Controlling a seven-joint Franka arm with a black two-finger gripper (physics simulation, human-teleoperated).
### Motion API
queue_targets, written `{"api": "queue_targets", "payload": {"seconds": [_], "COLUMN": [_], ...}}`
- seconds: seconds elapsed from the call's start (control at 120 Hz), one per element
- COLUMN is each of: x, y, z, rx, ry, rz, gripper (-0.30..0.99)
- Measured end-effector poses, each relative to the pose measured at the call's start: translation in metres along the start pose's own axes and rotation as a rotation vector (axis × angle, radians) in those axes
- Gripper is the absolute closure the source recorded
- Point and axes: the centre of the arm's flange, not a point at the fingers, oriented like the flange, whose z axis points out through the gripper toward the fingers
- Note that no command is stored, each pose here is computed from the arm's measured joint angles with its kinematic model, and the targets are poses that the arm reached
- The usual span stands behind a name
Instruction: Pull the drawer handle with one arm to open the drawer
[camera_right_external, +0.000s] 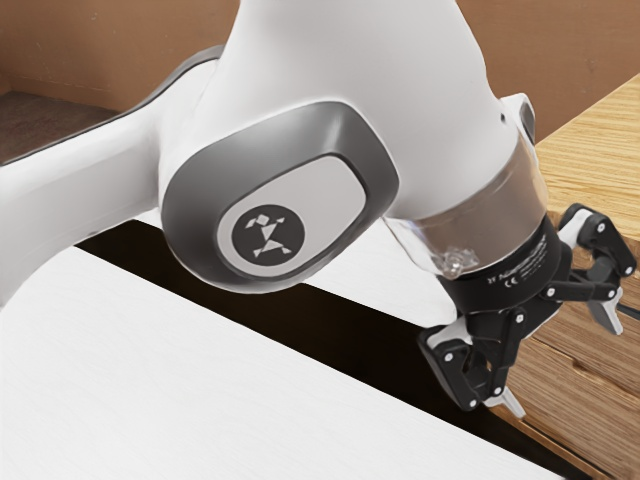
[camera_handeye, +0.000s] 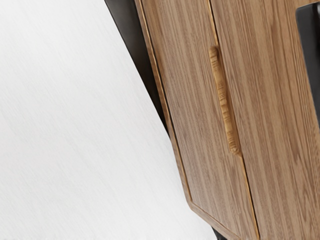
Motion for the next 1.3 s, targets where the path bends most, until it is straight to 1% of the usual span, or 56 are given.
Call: {"api": "queue_targets", "payload": {"seconds": [0.25, 0.375, 0.458, 0.617, 0.683, 0.717, 0.783, 0.85, 0.983, 1.125, 1.25, 1.3], "x": [-0.009, -0.008, 0.000, 0.033, 0.040, 0.038, 0.033, 0.027, 0.016, 0.010, 0.018, 0.023], "y": [0.006, 0.009, 0.013, 0.022, 0.025, 0.024, 0.009, 0.005, 0.015, 0.019, 0.023, 0.024], "z": [0.008, 0.010, 0.018, 0.021, 0.025, 0.025, 0.035, 0.035, 0.027, 0.035, 0.036, 0.036], "rx": [-0.032, -0.049, -0.049, -0.070, -0.074, -0.076, -0.059, -0.074, -0.130, -0.140, -0.150, -0.153], "ry": [0.006, 0.007, 0.023, 0.052, 0.063, 0.059, 0.032, 0.022, 0.026, 0.036, 0.045, 0.048], "rz": [-0.034, -0.051, -0.074, -0.136, -0.150, -0.149, -0.134, -0.121, -0.106, -0.097, -0.109, -0.117], "gripper": [0.00, 0.00, 0.00, 0.00, 0.00, 0.00, 0.00, 0.00, 0.00, 0.00, 0.00, 0.05]}}
